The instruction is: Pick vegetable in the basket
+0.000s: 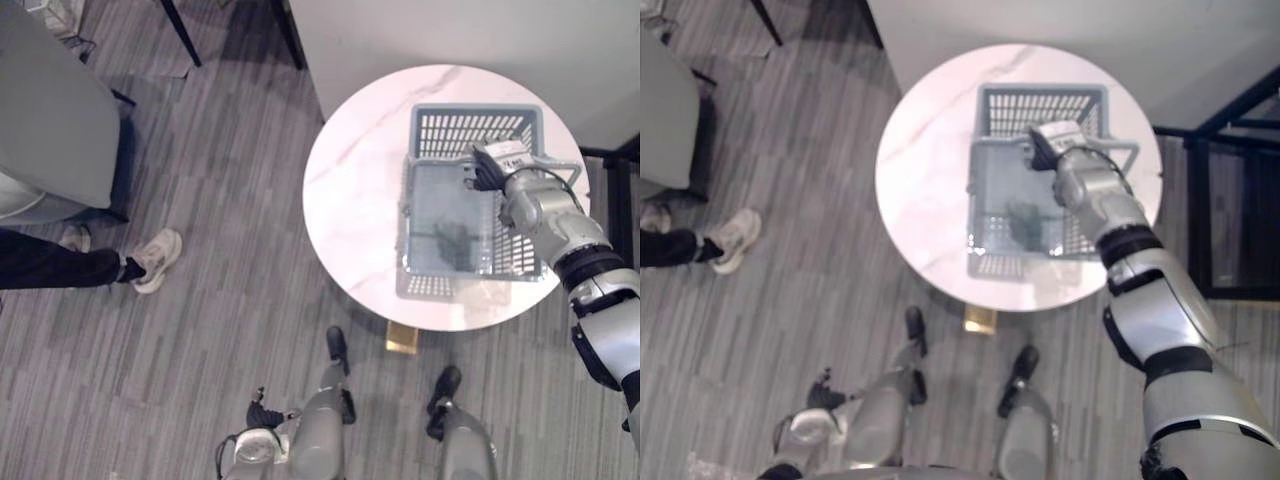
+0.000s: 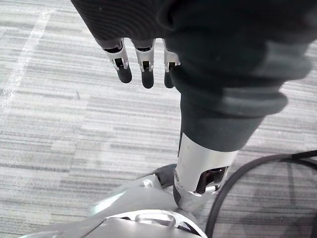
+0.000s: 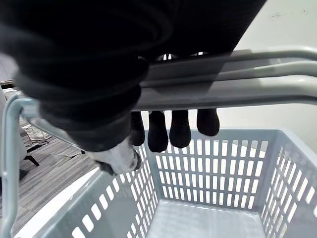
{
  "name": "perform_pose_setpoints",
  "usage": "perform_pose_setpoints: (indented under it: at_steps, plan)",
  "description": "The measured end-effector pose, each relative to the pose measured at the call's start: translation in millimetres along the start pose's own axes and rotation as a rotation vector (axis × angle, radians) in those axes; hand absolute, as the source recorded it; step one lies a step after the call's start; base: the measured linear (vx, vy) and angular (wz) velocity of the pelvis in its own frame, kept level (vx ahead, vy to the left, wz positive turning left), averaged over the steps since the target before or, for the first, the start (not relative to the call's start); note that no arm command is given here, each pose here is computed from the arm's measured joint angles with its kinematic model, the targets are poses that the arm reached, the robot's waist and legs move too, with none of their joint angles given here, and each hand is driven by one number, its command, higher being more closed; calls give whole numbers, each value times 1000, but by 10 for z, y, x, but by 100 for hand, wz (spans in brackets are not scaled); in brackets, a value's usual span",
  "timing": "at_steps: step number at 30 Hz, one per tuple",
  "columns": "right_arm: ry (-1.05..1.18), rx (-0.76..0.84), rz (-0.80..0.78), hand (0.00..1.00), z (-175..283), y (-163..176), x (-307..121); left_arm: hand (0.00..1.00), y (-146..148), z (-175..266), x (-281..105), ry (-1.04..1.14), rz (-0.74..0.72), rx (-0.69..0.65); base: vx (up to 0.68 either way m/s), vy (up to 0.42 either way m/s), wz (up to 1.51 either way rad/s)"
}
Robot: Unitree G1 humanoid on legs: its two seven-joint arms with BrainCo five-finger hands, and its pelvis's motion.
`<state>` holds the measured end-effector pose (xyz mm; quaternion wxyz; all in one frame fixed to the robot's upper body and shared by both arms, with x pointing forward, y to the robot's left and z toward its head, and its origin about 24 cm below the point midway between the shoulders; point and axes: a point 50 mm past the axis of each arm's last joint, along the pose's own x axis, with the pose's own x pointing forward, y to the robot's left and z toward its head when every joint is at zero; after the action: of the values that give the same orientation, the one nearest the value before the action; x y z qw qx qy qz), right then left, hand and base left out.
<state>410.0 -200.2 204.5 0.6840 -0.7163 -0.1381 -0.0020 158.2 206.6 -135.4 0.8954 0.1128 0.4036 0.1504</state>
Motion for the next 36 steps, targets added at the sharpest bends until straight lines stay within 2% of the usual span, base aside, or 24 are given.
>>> perform_pose_setpoints:
  at_steps: [26,32,36]
  plan:
    - [-10,53,67,100,75,325,-127,0,-4,0,6,4,-16,22,2,-2,-1]
    - [-156,137,126,100,403,685,-510,0,51,-19,18,28,-1,4,17,-17,-15]
    - [-204,198,97,100,420,682,-763,0,48,-26,16,23,-17,38,-14,-12,-16]
